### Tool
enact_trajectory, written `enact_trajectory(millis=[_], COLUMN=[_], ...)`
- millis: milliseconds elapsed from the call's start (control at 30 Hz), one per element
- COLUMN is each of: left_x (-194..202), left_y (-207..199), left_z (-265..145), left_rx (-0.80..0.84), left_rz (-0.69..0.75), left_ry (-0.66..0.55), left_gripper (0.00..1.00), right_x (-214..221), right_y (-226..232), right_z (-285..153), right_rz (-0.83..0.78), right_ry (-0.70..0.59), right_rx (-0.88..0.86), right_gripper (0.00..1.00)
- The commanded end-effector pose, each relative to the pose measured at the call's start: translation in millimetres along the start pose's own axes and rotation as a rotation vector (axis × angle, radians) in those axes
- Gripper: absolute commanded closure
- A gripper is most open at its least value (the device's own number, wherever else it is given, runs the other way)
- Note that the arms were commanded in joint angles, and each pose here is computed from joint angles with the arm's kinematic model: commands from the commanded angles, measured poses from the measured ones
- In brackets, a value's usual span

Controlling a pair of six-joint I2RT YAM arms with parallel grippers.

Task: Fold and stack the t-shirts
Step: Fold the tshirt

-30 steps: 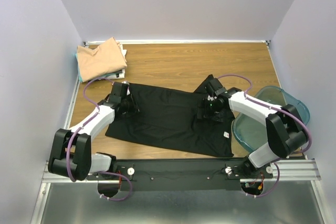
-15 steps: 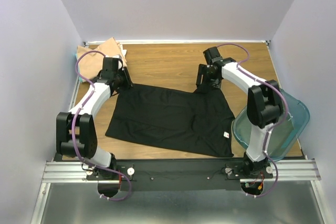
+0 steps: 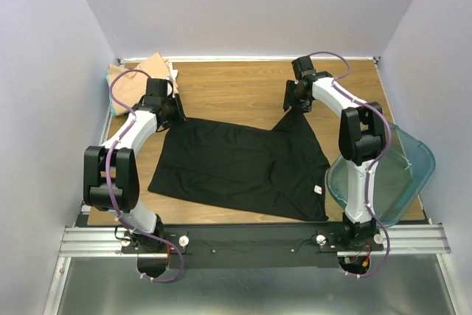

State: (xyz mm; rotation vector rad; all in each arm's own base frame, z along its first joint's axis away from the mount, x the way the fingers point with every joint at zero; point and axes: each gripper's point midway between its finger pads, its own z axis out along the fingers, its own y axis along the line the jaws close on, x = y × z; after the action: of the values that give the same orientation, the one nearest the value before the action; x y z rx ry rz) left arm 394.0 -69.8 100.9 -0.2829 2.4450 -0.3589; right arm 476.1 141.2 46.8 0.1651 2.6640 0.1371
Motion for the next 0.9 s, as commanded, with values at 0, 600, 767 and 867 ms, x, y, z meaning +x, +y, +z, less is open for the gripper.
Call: enact_trajectory(millis=[0,600,767,867], left_x=[-10.1,5.5,7.0,1.9], left_y=[-1.8,13.6,18.5,24.9], left_z=[-1.1,12.5,14.4,17.4], left_rx=[0.004,-0.020,-0.033,-0.049], left_rz=[0.014,0.000,-0.003,-0.009], left_ry=[-0.010,0.043,0.043,0.030], left_gripper=[0.53,0.53,0.53,0.53], right_x=[2.5,-2.2,0.8,1.8], right_y=[4.1,15.1,15.4,13.2], right_z=[13.6,31.0,31.3,29.9], right_rz=[-0.027,-0.051,-0.050,-0.052], right_ry=[0.021,0.026,0.036,0.036], right_rx=[-0.026,-0.075,-0.084,-0.074], right_gripper=[0.39,0.53,0.65,0.87])
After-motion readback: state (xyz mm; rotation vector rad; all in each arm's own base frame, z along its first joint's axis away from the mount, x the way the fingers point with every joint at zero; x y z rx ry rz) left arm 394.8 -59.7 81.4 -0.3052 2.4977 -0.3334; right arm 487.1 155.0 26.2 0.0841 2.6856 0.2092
